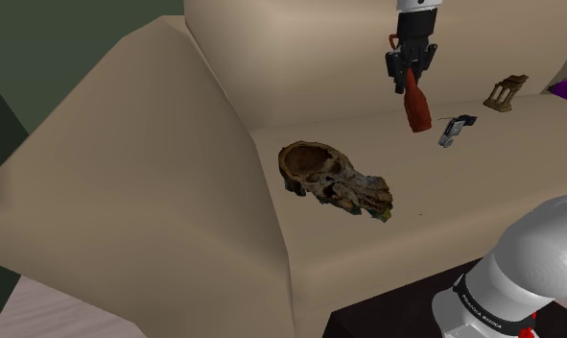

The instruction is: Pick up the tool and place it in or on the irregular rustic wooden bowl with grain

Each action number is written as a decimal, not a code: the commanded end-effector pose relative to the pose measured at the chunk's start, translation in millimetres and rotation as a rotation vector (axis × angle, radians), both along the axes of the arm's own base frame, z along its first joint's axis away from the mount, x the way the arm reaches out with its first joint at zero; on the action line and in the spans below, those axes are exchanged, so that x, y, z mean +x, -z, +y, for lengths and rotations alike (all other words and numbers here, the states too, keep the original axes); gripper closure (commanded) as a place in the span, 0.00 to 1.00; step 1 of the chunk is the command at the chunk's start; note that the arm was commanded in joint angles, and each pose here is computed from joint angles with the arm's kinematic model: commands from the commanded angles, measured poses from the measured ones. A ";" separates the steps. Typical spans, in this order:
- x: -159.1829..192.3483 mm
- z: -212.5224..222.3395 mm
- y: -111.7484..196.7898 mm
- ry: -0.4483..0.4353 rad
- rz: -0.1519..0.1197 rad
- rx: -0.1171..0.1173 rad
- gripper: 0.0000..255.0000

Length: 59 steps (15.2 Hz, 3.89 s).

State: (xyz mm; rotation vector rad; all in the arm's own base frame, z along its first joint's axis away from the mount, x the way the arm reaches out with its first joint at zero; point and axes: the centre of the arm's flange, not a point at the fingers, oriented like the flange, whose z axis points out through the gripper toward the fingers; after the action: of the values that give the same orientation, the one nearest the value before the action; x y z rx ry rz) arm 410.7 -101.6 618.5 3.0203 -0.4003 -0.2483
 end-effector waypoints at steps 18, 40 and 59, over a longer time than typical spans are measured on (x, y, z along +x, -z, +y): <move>-29.8 235.5 -8.4 0.000 0.000 0.000 1.00; -34.3 271.6 66.0 0.000 0.000 0.000 1.00; -25.7 274.7 16.9 0.000 0.000 0.000 0.00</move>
State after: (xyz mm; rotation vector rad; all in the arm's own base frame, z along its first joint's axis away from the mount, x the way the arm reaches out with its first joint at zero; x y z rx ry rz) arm 384.9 173.1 601.4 3.0203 -0.4002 -0.2484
